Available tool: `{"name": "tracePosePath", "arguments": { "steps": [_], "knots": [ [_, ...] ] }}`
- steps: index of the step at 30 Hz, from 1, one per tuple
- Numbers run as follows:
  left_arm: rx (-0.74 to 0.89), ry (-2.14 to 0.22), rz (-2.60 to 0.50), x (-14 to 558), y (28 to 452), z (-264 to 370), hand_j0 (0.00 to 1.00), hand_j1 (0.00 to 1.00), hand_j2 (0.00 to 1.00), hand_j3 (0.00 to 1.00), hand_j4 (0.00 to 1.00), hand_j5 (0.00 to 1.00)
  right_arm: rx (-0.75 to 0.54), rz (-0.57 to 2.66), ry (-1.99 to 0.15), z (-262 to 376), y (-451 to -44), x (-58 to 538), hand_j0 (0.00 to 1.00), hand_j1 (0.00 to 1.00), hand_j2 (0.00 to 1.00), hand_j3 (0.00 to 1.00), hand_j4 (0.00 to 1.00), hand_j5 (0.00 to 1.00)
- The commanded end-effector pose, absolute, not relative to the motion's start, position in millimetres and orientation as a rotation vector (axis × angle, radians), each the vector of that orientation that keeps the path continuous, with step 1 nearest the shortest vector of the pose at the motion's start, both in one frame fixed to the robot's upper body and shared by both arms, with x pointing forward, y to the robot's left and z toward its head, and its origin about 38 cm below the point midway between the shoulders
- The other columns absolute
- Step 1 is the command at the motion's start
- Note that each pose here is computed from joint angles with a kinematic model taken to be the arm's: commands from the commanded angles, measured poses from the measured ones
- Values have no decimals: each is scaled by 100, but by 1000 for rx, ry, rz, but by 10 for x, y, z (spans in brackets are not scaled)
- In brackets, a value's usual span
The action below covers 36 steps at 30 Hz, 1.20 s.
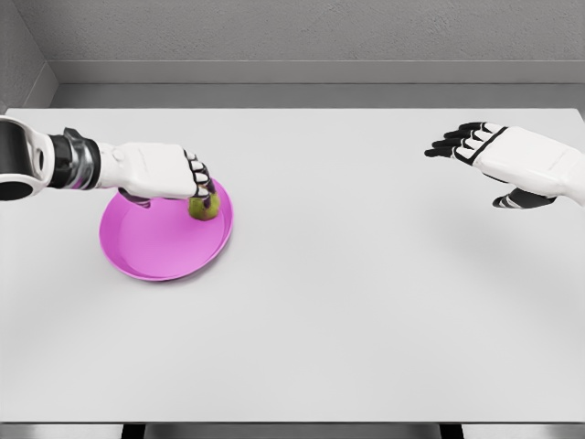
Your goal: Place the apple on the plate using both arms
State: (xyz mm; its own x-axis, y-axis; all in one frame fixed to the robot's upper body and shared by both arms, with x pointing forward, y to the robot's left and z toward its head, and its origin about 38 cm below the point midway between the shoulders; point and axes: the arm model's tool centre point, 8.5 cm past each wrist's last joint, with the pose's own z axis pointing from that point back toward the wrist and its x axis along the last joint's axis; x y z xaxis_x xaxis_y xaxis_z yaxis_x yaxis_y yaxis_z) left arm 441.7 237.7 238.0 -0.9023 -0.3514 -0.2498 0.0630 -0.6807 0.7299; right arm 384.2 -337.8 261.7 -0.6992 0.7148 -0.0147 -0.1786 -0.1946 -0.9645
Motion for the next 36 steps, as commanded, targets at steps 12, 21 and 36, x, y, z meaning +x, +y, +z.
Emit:
{"name": "tracePosePath", "arguments": {
  "steps": [12, 21, 36],
  "knots": [
    [398, -1344, -2277, 4340, 2891, 2541, 100, 100, 100, 100, 100, 100, -637, 1940, -1478, 2625, -3382, 3842, 100, 100, 100, 100, 100, 100],
    [351, -1431, -1996, 4325, 3374, 2458, 100, 100, 100, 100, 100, 100, -633, 1944, -1477, 2613, -3376, 3825, 100, 100, 100, 100, 100, 100],
    [335, -1418, -1865, 4327, 3672, 2308, 100, 100, 100, 100, 100, 100, -639, 1934, -1475, 2611, -3411, 3805, 100, 100, 100, 100, 100, 100]
  ]
}}
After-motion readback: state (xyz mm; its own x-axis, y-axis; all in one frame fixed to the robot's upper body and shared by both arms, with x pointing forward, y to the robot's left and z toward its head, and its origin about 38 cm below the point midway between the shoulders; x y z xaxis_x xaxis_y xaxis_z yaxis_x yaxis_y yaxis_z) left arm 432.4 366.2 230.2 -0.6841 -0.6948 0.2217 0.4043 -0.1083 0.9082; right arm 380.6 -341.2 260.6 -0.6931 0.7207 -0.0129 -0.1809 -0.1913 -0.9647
